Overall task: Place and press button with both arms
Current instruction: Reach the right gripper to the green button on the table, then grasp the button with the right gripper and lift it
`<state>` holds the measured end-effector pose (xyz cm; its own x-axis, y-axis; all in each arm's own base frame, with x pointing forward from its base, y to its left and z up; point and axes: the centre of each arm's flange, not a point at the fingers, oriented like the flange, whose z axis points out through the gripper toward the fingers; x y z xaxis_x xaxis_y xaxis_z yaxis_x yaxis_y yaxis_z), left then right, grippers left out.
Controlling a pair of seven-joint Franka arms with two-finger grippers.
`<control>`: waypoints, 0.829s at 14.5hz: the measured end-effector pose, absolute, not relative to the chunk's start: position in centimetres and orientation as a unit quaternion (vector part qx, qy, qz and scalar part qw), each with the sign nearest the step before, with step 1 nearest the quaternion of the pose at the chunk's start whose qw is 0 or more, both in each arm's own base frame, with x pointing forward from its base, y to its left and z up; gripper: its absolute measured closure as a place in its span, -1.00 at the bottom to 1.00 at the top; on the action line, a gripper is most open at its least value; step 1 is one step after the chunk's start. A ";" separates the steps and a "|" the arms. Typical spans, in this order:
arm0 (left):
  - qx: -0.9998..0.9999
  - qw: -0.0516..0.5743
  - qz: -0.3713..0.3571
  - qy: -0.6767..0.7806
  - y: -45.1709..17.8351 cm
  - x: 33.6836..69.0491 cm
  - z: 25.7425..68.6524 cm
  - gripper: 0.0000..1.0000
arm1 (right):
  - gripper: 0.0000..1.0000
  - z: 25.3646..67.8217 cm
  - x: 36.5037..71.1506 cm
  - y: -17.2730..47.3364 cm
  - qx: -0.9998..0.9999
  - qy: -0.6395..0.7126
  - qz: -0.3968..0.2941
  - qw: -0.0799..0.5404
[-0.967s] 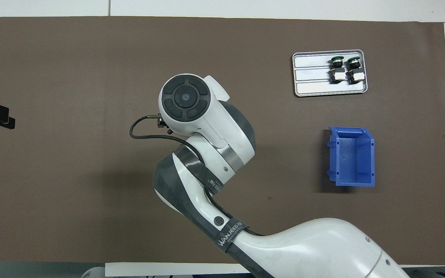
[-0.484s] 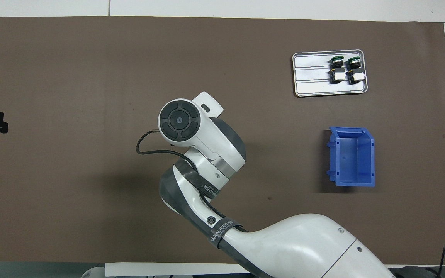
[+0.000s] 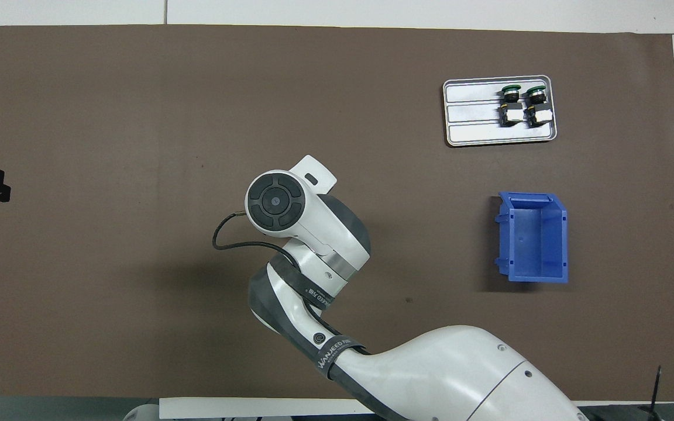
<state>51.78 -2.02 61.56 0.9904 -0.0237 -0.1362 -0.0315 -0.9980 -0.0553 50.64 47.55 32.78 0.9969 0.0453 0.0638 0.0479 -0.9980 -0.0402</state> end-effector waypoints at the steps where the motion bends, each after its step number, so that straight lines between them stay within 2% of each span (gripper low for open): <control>1: -0.997 0.029 0.068 0.006 -2.0 51.8 61.6 -1.00 | -0.27 32.8 50.7 47.5 -0.999 -0.025 -0.031 0.020; 3: -0.997 0.030 0.068 -0.003 -2.0 51.8 61.6 -1.00 | 0.19 32.7 50.6 47.4 -0.999 -0.028 -0.026 0.014; 4: -0.997 0.030 0.068 -0.004 -2.0 51.8 61.5 -1.00 | 0.32 33.0 50.5 47.2 -0.999 -0.030 -0.020 0.007; 6: -0.997 0.030 0.069 -0.006 -2.0 51.7 61.5 -1.00 | 0.32 35.0 51.3 46.6 -0.999 -0.037 -0.013 -0.003; 8: -0.997 0.030 0.071 -0.006 -2.0 51.7 61.5 -1.00 | 0.32 38.7 53.8 43.2 -0.999 -0.044 -0.019 -0.004; 10: -0.997 0.030 0.071 -0.007 -1.9 51.7 61.5 -1.00 | 0.32 42.3 56.0 36.7 -0.999 -0.045 -0.015 -0.011; 12: -0.997 0.030 0.072 -0.007 -1.9 51.7 61.5 -1.00 | 0.32 44.4 56.3 29.3 -0.998 -0.056 -0.001 -0.006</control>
